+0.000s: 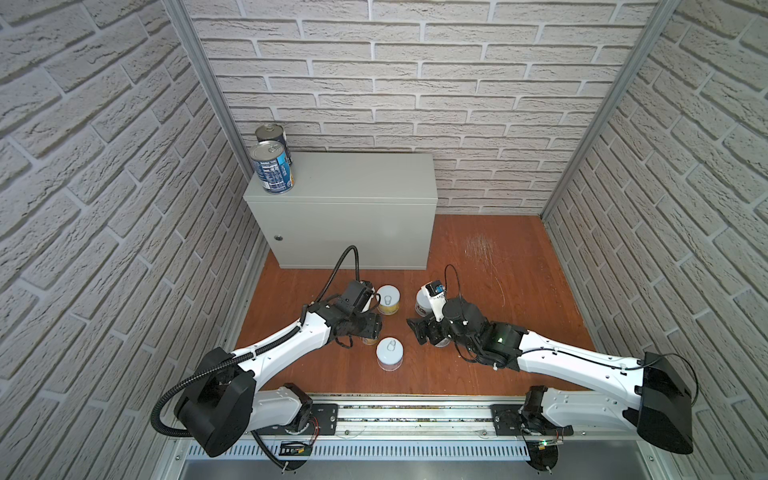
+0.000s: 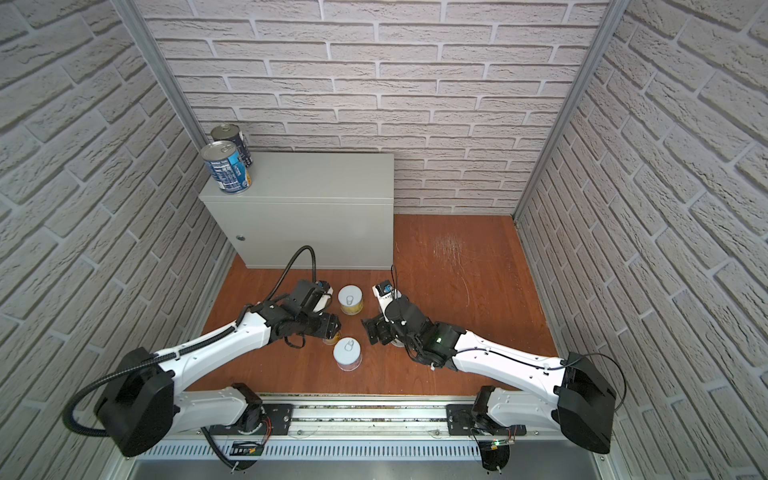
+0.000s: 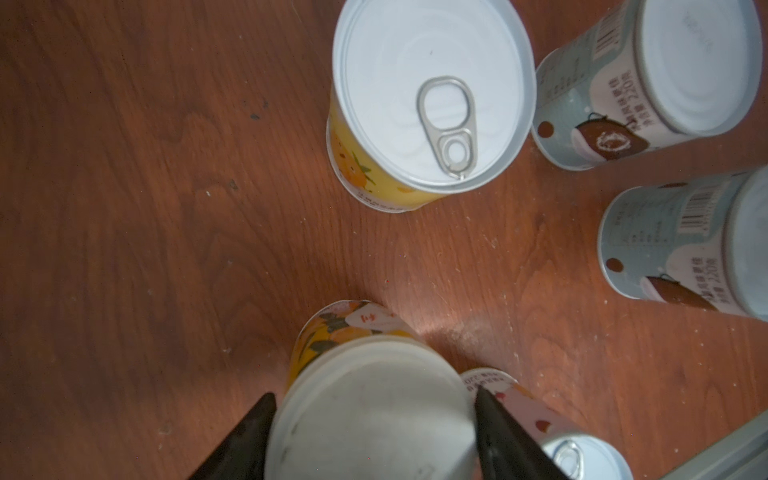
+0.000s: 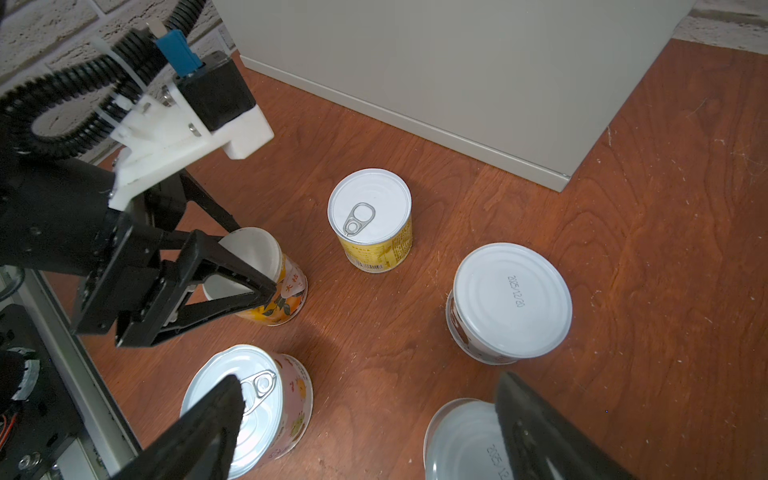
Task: Place and organize the canned foods onto the counter
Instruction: 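Lower the left gripper and grasp the tall floral can from above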
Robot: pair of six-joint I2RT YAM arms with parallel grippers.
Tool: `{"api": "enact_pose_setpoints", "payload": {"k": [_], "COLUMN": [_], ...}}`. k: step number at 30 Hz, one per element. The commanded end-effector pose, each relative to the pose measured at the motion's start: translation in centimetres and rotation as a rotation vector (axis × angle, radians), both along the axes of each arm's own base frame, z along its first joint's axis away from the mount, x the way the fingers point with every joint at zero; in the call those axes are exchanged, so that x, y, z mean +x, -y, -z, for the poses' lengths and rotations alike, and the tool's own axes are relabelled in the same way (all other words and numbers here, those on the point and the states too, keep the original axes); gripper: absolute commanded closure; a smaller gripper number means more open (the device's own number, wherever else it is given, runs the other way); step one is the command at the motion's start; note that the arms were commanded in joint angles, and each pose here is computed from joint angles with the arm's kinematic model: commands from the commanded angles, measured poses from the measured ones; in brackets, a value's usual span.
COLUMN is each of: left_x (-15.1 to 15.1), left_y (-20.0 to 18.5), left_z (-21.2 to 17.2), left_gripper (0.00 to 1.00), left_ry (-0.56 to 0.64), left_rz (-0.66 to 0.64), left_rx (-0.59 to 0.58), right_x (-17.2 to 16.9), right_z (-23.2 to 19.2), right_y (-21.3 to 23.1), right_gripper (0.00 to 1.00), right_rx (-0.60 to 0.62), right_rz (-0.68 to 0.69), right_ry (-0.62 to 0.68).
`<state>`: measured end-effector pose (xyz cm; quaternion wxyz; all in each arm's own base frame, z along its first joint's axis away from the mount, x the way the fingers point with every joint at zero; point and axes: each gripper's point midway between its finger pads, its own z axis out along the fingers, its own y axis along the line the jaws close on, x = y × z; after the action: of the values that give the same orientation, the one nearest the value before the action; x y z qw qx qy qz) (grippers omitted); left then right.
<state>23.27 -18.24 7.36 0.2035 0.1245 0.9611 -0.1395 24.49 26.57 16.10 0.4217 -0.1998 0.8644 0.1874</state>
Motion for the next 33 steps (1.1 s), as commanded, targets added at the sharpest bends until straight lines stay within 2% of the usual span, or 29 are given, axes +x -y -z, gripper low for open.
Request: {"api": "enact_pose_setpoints", "payload": {"k": [1,12,15,18,21,27,33], "left_x": [0.5,0.3,0.3,0.5,0.6,1.1,2.2], "left_y": [-0.5,-0.8,-0.5,-0.4,-0.4,0.0,0.2], "left_z": [-0.3,1.3,1.2,0.9,0.5,-2.0,-5.1], "left_gripper": [0.30,0.28,0.31,0.38,0.40,0.41,0.42], "left_ry": [0.036,-0.003,-0.003,0.006,0.018,0.057,0.101], "left_rz": [-0.012,-0.001,0.003,0.006,0.011,0.034,0.026], "left_rx": [0.032,0.076,0.065,0.061,0.057,0.035,-0.066], "right_x": [0.4,0.5,0.5,0.5,0.5,0.6,0.8], "right_z": [-1.4,-1.4,-1.3,-1.3,-1.3,-1.4,-2.1], "right_y": [-0.6,-0.7,-0.7,-0.7,-0.8,-1.2,-1.5], "right_gripper": [0.05,0.05,0.05,0.05,0.05,0.05,0.05], "right_rx": [0.035,0.034,0.032,0.032,0.033,0.032,0.027], "right_rz": [0.009,0.008,0.008,0.008,0.007,-0.005,-0.019], "right_ry": [0.025,0.025,0.023,0.024,0.024,0.025,0.044]}}
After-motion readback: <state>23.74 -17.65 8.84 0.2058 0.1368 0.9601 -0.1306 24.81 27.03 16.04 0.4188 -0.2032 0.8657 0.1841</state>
